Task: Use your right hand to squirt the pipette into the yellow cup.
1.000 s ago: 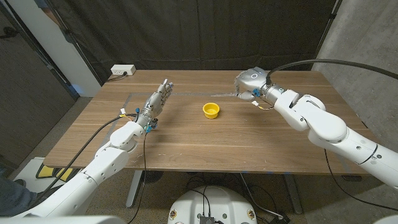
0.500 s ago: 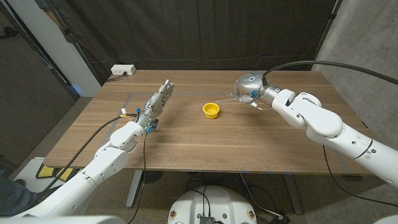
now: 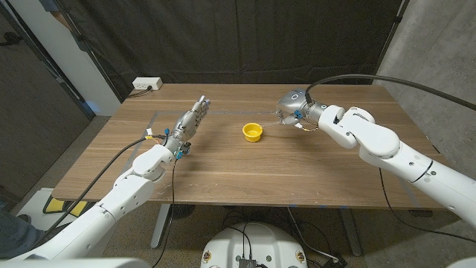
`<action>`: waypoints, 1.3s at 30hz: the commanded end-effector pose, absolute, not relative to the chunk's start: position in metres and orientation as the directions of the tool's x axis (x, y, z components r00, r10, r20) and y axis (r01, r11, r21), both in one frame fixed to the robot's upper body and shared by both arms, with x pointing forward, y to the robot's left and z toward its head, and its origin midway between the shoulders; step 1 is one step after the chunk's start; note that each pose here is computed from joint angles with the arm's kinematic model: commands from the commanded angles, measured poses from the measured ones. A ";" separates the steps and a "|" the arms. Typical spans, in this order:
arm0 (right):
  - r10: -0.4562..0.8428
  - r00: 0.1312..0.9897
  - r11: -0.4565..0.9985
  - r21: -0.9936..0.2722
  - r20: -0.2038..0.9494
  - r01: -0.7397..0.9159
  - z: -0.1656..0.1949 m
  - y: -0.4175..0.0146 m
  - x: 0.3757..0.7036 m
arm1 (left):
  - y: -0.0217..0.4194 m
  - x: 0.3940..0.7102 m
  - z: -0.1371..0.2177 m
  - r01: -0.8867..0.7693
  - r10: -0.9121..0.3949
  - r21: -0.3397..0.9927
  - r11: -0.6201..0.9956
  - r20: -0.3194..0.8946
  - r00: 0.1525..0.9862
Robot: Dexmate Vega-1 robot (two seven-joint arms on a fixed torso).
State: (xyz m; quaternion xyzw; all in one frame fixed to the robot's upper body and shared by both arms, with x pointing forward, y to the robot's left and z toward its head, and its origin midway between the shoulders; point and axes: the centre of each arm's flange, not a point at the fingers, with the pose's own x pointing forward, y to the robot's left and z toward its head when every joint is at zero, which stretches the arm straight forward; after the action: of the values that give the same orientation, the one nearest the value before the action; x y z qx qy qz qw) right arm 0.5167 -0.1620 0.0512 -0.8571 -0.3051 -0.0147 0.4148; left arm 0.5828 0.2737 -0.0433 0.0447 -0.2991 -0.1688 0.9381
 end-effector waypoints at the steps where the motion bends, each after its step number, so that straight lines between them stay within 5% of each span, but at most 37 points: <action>1: 0.515 0.817 -0.491 -0.693 0.259 0.529 0.055 -0.153 0.521 | 0.276 0.587 -0.044 0.287 -0.340 0.182 0.940 0.541 0.770; 39: 0.551 0.799 -0.477 -0.697 0.238 0.536 0.051 -0.153 0.532 | 0.275 0.591 -0.043 0.290 -0.337 0.173 0.941 0.531 0.777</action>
State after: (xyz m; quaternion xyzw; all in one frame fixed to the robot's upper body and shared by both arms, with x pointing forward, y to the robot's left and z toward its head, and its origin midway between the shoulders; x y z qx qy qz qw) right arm 0.5292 -0.1505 0.0523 -0.8622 -0.3097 0.0058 0.4009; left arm 0.5904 0.2775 -0.0433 0.0411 -0.2909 -0.1650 0.9415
